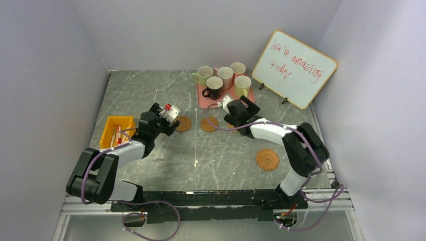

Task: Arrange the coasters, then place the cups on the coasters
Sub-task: Move the coaster to the center of the board.

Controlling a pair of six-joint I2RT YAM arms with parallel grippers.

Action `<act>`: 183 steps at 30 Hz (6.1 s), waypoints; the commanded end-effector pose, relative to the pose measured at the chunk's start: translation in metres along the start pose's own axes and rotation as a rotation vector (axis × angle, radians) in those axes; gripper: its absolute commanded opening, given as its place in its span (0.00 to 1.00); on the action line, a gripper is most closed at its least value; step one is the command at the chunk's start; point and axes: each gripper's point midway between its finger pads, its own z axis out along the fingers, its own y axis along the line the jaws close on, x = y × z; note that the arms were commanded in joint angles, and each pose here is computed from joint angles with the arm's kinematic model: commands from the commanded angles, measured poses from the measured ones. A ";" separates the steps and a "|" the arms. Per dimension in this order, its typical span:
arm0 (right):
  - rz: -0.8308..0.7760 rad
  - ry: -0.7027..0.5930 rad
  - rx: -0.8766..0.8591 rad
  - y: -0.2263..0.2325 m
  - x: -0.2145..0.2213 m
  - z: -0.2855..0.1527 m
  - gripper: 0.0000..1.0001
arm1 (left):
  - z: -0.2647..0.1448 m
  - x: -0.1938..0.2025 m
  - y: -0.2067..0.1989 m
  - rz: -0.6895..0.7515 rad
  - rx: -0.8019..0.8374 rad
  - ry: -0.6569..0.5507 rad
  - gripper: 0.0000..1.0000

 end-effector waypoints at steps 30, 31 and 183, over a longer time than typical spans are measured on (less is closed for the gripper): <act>0.006 0.016 -0.029 0.019 0.007 0.014 1.00 | -0.003 -0.014 0.009 -0.003 -0.035 -0.052 0.96; 0.005 0.018 -0.031 0.019 0.007 0.015 1.00 | -0.003 -0.015 0.010 -0.002 -0.035 -0.054 0.96; 0.157 0.148 -0.073 -0.049 0.115 0.041 1.00 | -0.001 -0.009 0.008 0.006 -0.034 -0.043 0.96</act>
